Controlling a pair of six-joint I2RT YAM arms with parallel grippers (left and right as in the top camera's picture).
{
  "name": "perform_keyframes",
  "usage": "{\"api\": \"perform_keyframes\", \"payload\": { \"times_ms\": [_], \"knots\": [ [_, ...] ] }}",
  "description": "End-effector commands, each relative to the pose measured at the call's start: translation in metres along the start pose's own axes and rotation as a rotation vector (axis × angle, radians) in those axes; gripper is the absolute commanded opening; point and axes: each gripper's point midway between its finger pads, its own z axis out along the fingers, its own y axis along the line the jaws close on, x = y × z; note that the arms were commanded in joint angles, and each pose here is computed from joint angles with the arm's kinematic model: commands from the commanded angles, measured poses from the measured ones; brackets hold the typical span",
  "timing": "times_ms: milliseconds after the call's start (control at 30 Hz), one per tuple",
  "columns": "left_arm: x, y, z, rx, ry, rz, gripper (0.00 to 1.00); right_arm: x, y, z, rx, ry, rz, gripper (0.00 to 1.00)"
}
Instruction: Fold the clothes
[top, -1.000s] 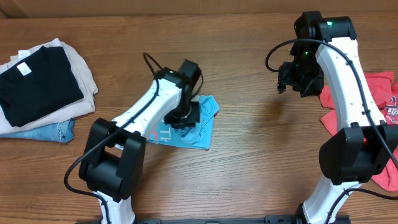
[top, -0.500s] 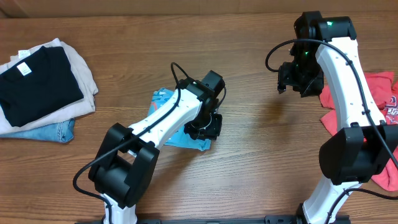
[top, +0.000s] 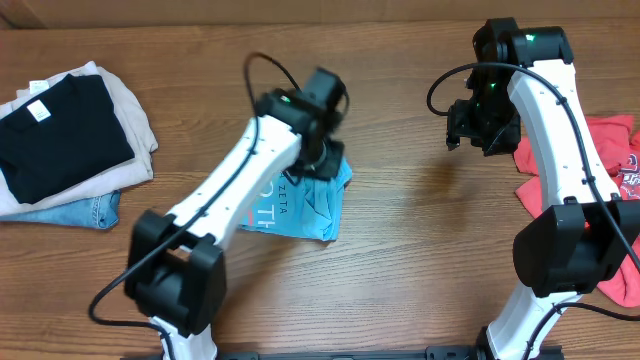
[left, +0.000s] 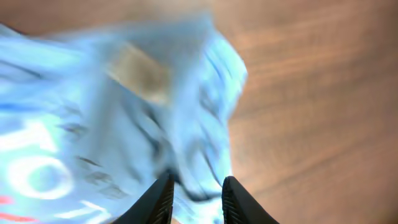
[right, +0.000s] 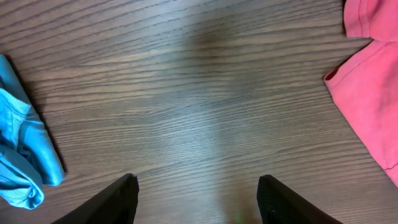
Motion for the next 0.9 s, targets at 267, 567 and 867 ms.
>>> {"api": "perform_keyframes", "payload": {
  "times_ms": [267,567,867],
  "knots": [
    [-0.017,0.026,0.048,-0.011,0.032,-0.077,0.3,-0.003,0.001,-0.005,-0.011,-0.022,-0.004,0.65],
    [0.023,-0.027,0.109,0.2,0.263,-0.059,0.29,-0.002,0.001,-0.005,-0.01,-0.019,-0.004,0.65],
    [0.059,-0.056,0.112,0.223,0.385,-0.01,0.27,-0.003,0.001,-0.005,-0.01,-0.021,-0.004,0.65]
  ]
}}
